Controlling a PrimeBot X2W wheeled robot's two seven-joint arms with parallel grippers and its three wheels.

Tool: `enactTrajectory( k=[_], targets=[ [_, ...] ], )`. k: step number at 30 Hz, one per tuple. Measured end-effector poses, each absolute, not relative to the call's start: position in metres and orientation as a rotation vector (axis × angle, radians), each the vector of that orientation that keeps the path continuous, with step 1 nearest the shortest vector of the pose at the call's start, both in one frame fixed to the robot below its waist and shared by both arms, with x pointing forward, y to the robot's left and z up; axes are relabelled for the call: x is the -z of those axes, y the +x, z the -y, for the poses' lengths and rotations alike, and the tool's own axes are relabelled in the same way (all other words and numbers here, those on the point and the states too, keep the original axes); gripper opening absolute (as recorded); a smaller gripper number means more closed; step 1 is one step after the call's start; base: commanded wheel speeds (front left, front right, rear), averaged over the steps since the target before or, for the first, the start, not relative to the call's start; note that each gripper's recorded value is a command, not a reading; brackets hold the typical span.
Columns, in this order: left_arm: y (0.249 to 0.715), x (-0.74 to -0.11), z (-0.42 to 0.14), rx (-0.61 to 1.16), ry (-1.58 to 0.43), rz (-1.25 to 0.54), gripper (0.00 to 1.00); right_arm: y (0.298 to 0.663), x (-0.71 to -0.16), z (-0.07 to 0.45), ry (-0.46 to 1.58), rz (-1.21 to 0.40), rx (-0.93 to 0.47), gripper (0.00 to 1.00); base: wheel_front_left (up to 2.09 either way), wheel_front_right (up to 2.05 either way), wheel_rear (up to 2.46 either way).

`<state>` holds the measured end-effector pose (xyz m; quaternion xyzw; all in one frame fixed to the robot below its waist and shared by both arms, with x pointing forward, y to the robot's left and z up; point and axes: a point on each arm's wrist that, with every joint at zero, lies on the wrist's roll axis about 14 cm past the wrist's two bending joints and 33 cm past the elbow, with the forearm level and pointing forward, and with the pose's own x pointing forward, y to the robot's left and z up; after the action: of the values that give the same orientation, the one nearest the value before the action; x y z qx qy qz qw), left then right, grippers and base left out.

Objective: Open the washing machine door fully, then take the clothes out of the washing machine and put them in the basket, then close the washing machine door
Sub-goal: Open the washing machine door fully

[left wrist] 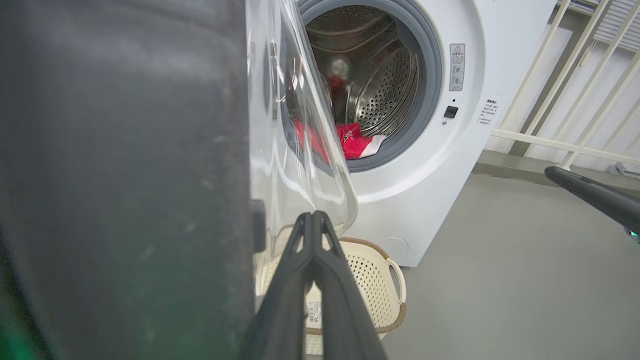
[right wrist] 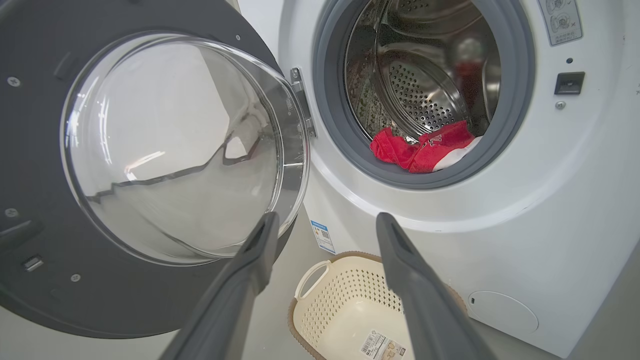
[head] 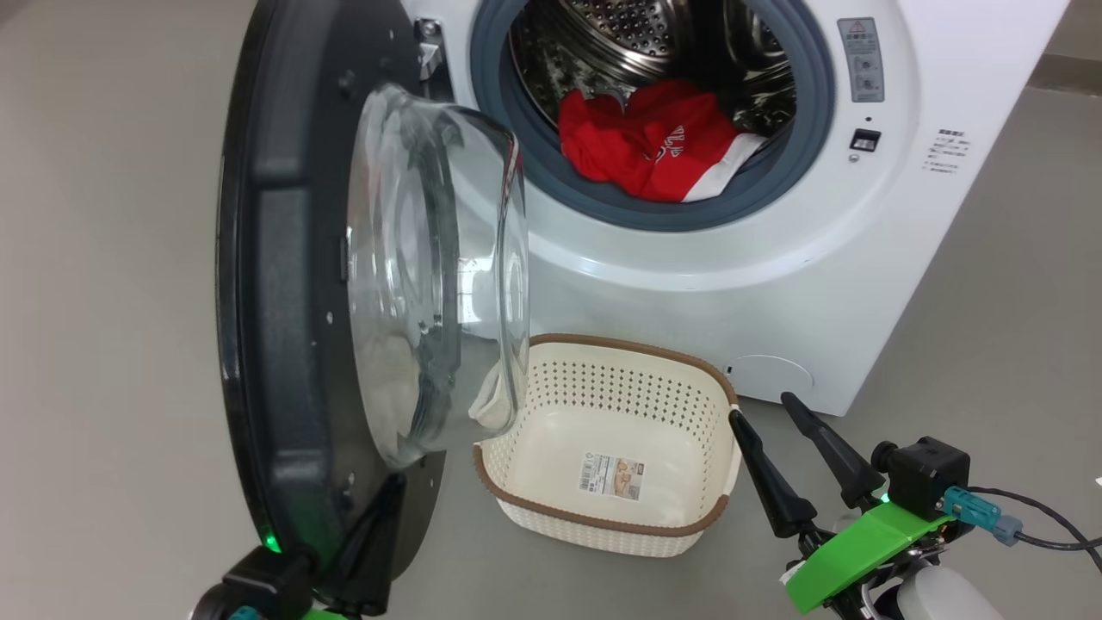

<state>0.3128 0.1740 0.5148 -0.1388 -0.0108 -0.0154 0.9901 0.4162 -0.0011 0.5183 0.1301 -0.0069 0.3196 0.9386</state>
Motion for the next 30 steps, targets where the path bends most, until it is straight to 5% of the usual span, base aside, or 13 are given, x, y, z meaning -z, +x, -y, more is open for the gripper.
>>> enactTrajectory(
  k=[30],
  targets=[
    [0.302,-0.507,-0.27,-0.218,-0.204,0.0,0.0,0.42,-0.504,-0.038,0.291,-0.034,-0.747,1.0,0.0,0.0,0.0]
  ],
)
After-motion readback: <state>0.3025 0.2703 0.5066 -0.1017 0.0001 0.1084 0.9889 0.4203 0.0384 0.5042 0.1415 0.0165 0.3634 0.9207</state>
